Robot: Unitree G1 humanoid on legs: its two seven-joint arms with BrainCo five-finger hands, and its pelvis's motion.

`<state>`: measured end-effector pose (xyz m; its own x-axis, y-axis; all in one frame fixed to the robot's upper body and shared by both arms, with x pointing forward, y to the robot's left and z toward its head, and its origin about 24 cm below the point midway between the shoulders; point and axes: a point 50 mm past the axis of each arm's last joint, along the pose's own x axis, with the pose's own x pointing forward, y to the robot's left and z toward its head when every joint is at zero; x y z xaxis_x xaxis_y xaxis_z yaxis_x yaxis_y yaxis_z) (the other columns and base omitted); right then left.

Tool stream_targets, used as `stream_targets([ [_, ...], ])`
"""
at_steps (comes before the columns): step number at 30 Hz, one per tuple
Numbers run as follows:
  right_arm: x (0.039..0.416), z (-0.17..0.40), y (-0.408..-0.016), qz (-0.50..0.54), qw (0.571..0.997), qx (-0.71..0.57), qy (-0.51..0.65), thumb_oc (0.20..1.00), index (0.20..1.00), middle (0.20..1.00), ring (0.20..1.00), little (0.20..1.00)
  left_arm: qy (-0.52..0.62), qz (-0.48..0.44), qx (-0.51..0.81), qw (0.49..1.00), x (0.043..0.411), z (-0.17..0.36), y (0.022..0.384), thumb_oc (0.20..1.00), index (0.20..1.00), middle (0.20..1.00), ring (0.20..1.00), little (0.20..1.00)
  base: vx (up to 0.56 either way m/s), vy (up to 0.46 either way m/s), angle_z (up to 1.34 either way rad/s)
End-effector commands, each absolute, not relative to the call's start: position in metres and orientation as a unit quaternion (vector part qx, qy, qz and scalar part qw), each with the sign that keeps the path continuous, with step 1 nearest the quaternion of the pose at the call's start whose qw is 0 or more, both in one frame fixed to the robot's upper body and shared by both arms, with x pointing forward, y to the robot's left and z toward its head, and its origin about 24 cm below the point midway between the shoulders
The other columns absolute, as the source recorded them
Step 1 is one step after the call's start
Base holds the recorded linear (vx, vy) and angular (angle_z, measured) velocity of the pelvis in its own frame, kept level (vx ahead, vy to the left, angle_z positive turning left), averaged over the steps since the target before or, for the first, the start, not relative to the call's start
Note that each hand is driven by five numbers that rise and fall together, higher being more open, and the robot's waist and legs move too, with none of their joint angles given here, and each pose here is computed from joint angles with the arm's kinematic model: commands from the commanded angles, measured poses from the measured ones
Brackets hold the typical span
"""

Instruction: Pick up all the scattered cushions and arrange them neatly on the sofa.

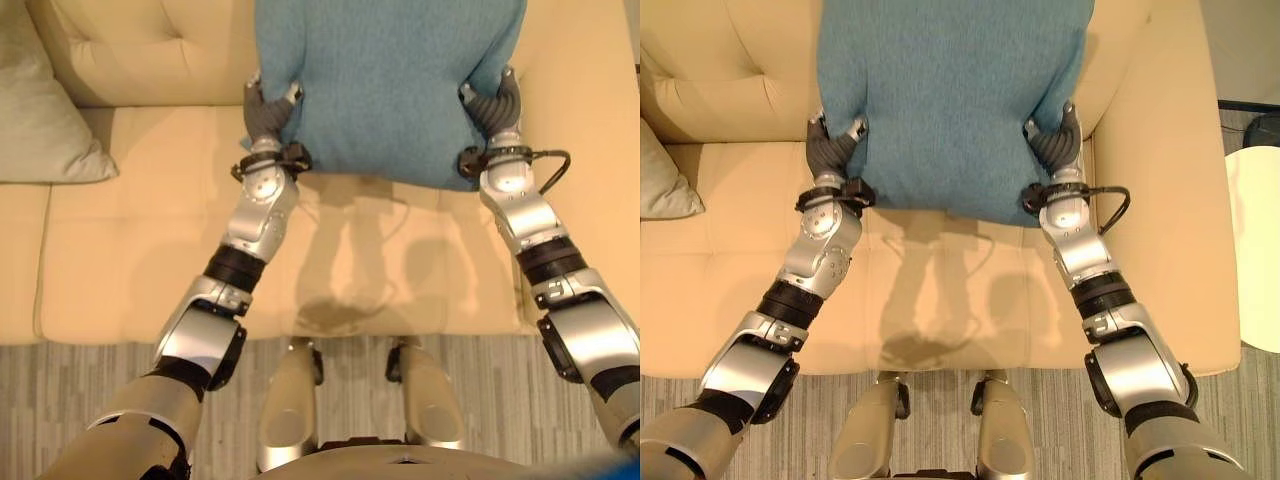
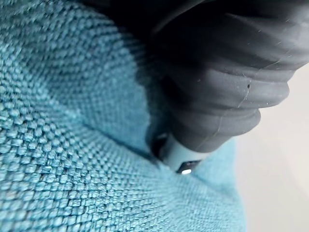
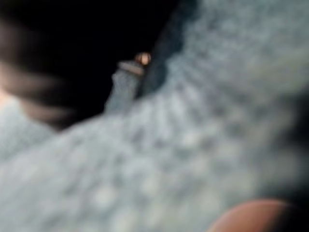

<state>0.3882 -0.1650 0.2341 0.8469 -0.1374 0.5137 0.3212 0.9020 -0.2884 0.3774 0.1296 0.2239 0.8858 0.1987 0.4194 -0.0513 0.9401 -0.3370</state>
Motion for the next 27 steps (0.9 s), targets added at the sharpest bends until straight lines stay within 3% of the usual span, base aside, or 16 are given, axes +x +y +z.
stream_targets([
  [1, 0.37, 0.299, -0.092, -0.045, 0.882, -0.199, -0.425, 0.2, 0.2, 0.2, 0.2, 0.2, -0.4, -0.058, -0.124, 0.906, 0.352, 0.305, 0.058, 0.2, 0.2, 0.2, 0.2, 0.2, 0.02, -0.01, 0.07],
  [8, 0.377, 0.353, -0.081, -0.109, 0.859, -0.209, -0.454, 0.2, 0.2, 0.2, 0.2, 0.2, -0.428, -0.019, -0.087, 0.899, 0.357, 0.35, 0.039, 0.2, 0.2, 0.2, 0.2, 0.2, 0.0, -0.018, 0.09],
  [14, 0.388, 0.379, -0.085, -0.136, 0.869, -0.234, -0.414, 0.2, 0.2, 0.2, 0.2, 0.2, -0.427, -0.002, -0.048, 0.903, 0.364, 0.39, 0.038, 0.2, 0.2, 0.2, 0.2, 0.2, 0.01, -0.011, 0.12],
  [23, 0.398, 0.386, -0.105, -0.162, 0.877, -0.272, -0.361, 0.2, 0.2, 0.2, 0.2, 0.2, -0.387, -0.018, -0.065, 0.92, 0.373, 0.39, 0.038, 0.209, 0.209, 0.209, 0.209, 0.209, 0.01, 0.021, -0.01],
  [25, 0.4, 0.385, -0.108, -0.165, 0.881, -0.274, -0.348, 0.2, 0.2, 0.2, 0.2, 0.2, -0.37, -0.024, -0.066, 0.926, 0.377, 0.384, 0.036, 0.893, 0.893, 0.893, 0.893, 0.893, 0.01, 0.03, -0.02],
  [26, 0.402, 0.383, -0.112, -0.166, 0.887, -0.269, -0.336, 0.2, 0.2, 0.2, 0.2, 0.2, -0.366, -0.027, -0.065, 0.928, 0.378, 0.382, 0.033, 1.0, 1.0, 1.0, 1.0, 1.0, 0.0, 0.0, 0.0],
  [27, 0.403, 0.382, -0.114, -0.166, 0.892, -0.263, -0.327, 0.2, 0.2, 0.2, 0.2, 0.2, -0.359, -0.03, -0.065, 0.93, 0.379, 0.38, 0.032, 1.0, 1.0, 1.0, 1.0, 1.0, -0.07, 0.045, 0.03],
])
